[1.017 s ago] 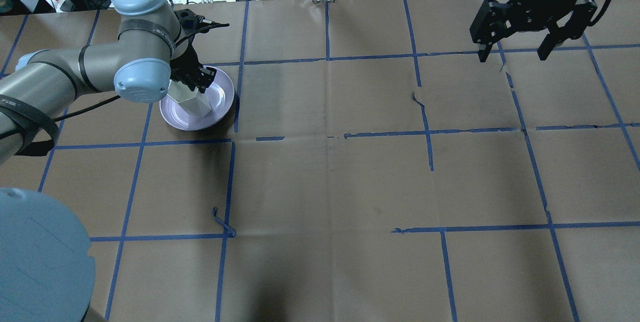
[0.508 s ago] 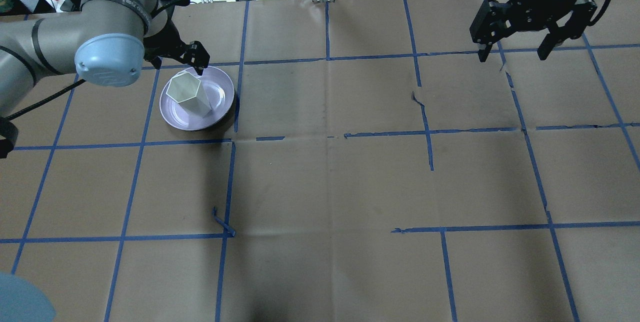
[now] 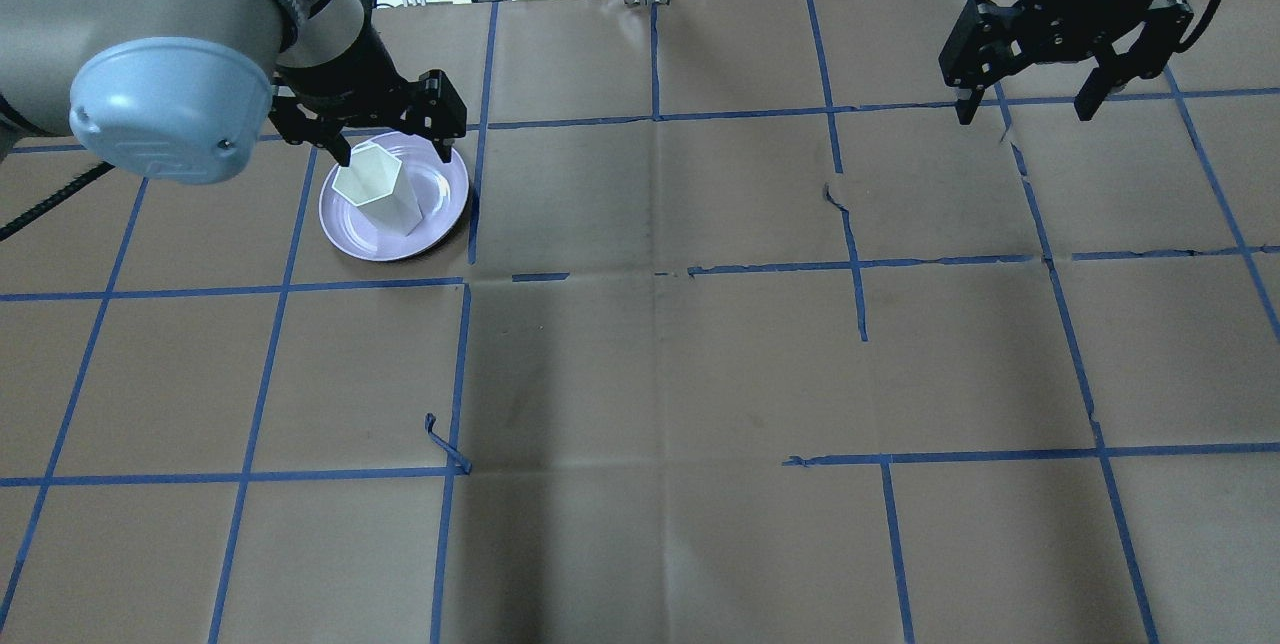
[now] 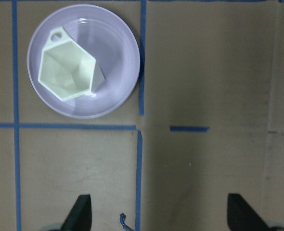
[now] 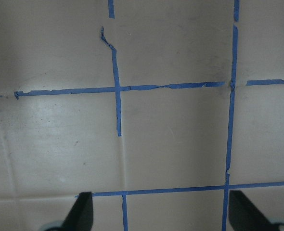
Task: Flip cup and place on plate
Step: 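Open the left gripper and raise it above the cup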
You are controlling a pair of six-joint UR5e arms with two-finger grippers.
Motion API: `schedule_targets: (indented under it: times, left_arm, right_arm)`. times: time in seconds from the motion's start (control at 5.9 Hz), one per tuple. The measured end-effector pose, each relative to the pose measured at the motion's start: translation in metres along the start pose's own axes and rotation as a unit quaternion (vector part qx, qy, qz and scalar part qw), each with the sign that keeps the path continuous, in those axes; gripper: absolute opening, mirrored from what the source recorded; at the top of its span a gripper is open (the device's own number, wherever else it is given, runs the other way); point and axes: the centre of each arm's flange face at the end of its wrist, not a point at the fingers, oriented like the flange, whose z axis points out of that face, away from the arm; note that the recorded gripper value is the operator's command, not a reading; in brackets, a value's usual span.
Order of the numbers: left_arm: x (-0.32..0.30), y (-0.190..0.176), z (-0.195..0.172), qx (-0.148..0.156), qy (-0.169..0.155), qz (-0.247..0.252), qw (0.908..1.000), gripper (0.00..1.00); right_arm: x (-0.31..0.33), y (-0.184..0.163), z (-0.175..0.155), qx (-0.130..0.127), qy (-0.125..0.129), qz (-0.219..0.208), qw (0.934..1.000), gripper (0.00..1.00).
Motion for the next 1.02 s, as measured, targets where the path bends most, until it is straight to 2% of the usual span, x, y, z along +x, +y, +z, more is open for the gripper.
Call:
schedule_targets:
  times: [0.17,0.34,1.02]
  left_arm:
    - [0.005,0.021,-0.025,-0.025,0.011,-0.001,0.9996,0.99]
    - [0.000,0.030,-0.039,-0.034,0.014,-0.001,0.9993,0.99]
    - [-0.011,0.033,-0.047,-0.036,0.011,-0.006,0.9993,0.99]
  right_arm:
    - [0.000,0.000,0.000,0.000,0.000,0.000,1.0000,1.00]
    - [0.000,0.000,0.000,0.000,0.000,0.000,1.0000,1.00]
    - [0.000,0.000,0.000,0.000,0.000,0.000,1.0000,1.00]
